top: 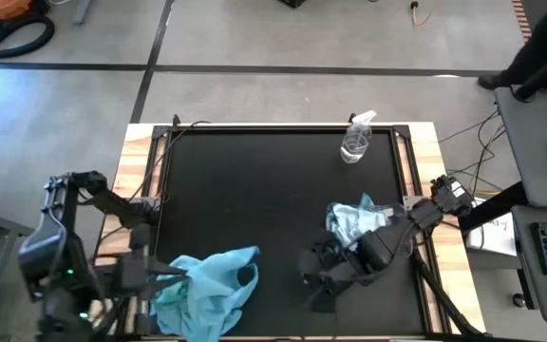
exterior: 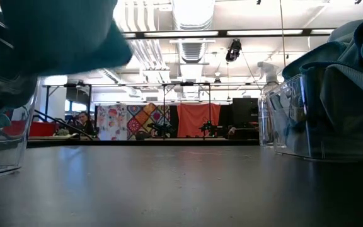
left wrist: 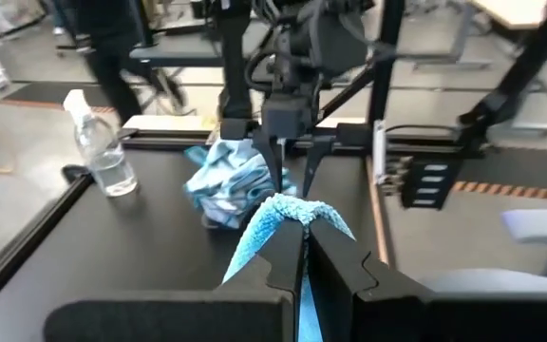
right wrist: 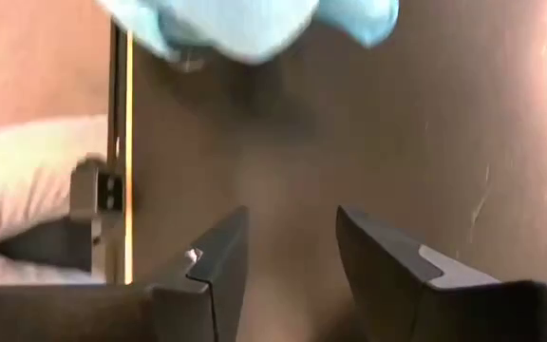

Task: Sort microfiber towel by color & place in baskets
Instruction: Put the blue microfiber towel into the left transparent bin

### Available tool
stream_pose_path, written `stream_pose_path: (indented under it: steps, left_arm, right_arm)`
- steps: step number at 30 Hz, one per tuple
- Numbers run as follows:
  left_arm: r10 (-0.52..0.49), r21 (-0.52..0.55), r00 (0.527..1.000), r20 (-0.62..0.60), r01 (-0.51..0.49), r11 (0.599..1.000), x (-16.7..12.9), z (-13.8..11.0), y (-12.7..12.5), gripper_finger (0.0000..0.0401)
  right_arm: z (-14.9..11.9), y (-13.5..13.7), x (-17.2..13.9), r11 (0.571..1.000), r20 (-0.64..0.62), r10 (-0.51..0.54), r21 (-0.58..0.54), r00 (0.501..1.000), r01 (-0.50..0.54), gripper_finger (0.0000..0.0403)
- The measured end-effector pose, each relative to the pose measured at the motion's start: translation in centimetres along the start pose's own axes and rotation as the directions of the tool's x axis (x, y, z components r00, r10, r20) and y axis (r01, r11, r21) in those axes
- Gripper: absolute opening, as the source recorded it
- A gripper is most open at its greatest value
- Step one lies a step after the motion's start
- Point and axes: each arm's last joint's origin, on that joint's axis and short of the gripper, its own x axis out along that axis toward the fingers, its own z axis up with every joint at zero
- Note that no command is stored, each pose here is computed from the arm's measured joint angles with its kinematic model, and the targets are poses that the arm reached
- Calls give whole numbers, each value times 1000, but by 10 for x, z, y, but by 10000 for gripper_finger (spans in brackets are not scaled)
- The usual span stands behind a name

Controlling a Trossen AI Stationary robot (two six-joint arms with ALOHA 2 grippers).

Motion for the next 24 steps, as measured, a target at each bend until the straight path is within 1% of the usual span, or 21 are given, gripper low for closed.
stream_pose_path:
  steps: [5,9,11,12,19,22,24]
  left_arm:
    - [-57,-14,998,-10,57,998,-22,10,9,0]
    - [-78,-69,996,-37,75,995,-40,9,19,0]
    - [-89,-111,996,-30,85,990,-48,8,21,0]
    - [-99,-115,995,-19,96,989,-51,8,21,0]
    - [-187,-90,982,-25,184,979,-73,0,16,0]
    - [-210,-81,977,-25,208,975,-79,-3,15,0]
    - [-219,-79,975,-25,216,973,-81,-4,14,0]
  right_arm:
    - [-19,18,-6,1000,-50,-3,-13,999,3,148]
    - [-31,32,-11,999,-63,16,-31,998,-18,150]
    - [-38,39,-13,998,-69,23,-53,997,-26,150]
    - [-40,42,-13,998,-69,22,-63,997,-27,149]
    - [-55,54,-17,993,-40,-10,-116,999,5,138]
    - [-57,55,-16,993,-42,-16,-117,999,11,133]
    - [-58,55,-14,995,-46,-19,-98,999,15,130]
